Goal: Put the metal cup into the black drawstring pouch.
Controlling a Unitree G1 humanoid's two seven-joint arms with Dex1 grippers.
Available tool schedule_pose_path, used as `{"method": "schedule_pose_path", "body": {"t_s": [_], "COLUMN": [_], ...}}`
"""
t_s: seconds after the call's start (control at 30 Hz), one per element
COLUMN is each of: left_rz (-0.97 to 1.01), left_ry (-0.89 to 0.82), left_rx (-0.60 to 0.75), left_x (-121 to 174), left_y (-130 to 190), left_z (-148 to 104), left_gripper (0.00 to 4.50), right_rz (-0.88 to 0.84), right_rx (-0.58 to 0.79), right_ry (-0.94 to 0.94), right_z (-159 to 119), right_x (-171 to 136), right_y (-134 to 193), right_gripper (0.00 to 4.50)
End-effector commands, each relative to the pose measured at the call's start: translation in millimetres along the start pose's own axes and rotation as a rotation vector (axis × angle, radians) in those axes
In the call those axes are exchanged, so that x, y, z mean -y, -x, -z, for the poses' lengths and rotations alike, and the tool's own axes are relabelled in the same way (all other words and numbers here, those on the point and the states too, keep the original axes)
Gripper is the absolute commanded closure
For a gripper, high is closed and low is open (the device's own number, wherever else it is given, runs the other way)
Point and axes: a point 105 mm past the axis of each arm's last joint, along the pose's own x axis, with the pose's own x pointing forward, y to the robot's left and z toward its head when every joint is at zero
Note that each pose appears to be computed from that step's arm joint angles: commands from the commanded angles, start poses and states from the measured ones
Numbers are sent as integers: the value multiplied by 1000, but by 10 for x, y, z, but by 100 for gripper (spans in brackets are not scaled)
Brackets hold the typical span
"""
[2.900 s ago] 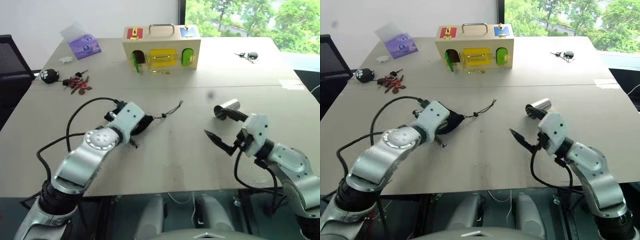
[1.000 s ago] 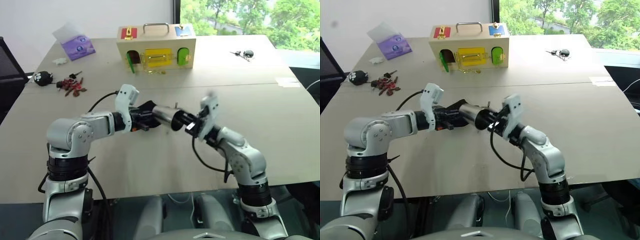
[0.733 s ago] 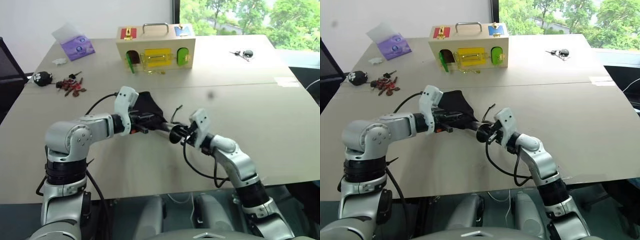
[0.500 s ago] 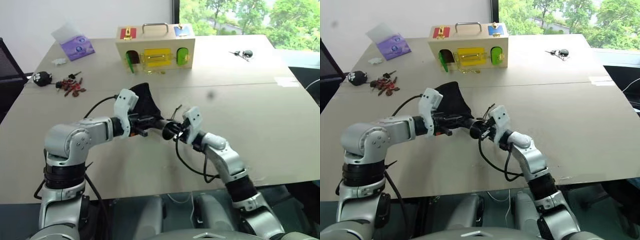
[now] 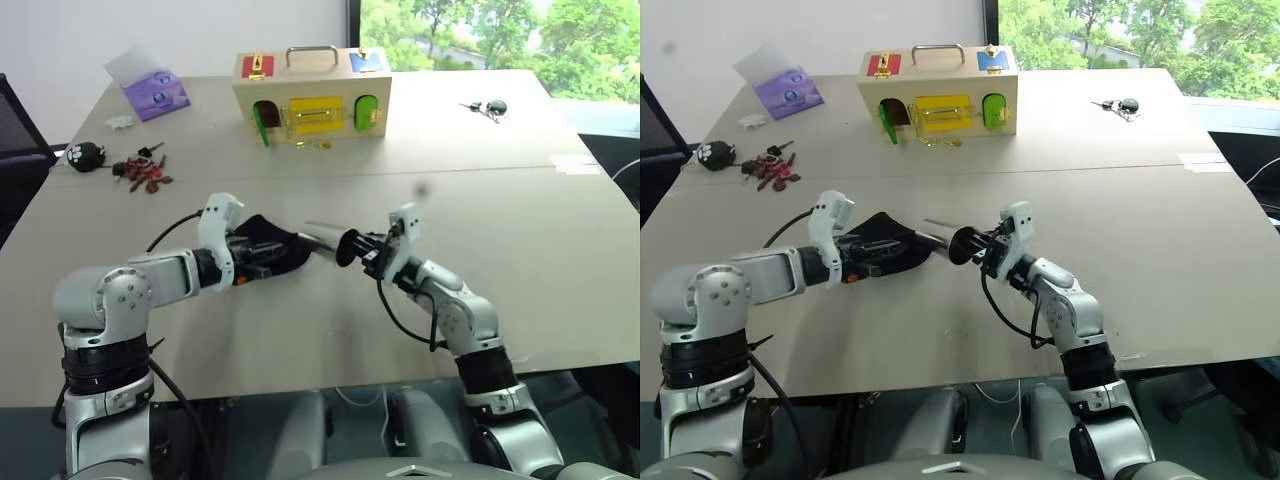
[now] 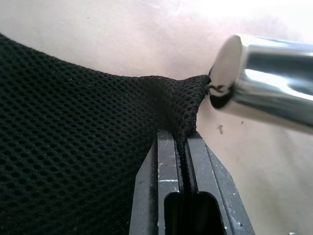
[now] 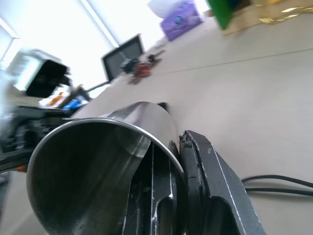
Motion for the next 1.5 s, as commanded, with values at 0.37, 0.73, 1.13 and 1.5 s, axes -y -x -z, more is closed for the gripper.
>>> {"method": "schedule_pose_path", "body": {"t_s": [0.37,0.73,1.13,1.5], "left_rz": [16,106,252,360], "left_ry": [-21,-106,-112,-68], "left_rx": [24,82,180,265], "left_x": [111,442,894,1186], "left_y": [93,108,51,8], "left_z": [-126,-187,-96,-134], "left_gripper": [450,450,450,450], "right_rz": [13,25,103,90], "right_rx": [-167,-295,-46,-122], "right_ry": [150,726,73,427], "right_z": [531,657,171,152], "right_x": [166,255,117,183], "right_y": [-236,-395,-824,-857], "right_gripper": [446,446,446,446]}}
